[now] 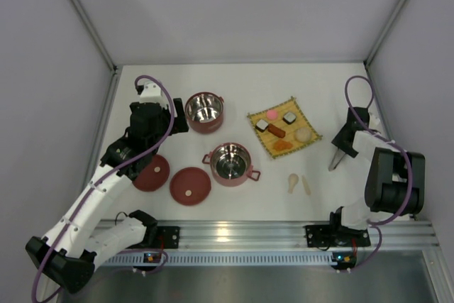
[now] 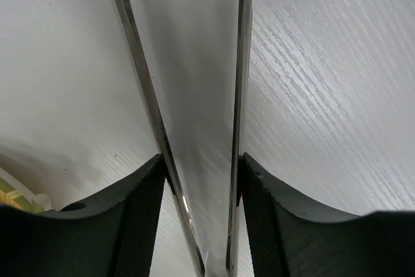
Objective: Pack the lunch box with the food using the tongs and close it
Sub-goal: Pick up the clamp at the center of the board.
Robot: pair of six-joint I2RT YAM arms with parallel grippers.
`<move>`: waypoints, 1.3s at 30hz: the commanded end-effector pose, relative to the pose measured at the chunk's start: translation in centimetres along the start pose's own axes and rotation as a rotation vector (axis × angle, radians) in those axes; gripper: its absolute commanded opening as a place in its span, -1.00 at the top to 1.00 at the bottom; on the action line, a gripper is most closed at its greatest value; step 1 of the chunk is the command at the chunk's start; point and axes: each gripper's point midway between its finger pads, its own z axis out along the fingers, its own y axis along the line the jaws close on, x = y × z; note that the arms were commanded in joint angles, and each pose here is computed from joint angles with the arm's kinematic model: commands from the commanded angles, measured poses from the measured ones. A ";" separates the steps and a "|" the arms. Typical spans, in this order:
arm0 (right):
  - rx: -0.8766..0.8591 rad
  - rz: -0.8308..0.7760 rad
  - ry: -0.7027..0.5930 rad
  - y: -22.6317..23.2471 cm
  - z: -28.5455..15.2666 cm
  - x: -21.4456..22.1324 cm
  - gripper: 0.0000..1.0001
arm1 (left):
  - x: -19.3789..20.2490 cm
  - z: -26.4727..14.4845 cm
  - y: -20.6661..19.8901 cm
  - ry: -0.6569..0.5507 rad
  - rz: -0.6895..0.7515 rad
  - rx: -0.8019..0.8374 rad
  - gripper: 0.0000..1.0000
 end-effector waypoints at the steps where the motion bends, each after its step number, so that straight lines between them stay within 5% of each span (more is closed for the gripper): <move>1: -0.039 0.018 0.094 0.4 0.9 2.5 0.07 | -1.5 -0.4 -0.5 -0.039 -0.020 0.019 -0.97; 11: -0.070 0.008 0.003 0.9 -2.4 -0.6 0.14 | -1.5 -0.3 -0.5 -0.036 -0.022 0.022 -0.97; 39: -0.177 -0.011 -0.095 2.5 -8.7 -4.1 -0.18 | -1.4 -0.3 -0.7 -0.032 -0.025 0.032 -0.97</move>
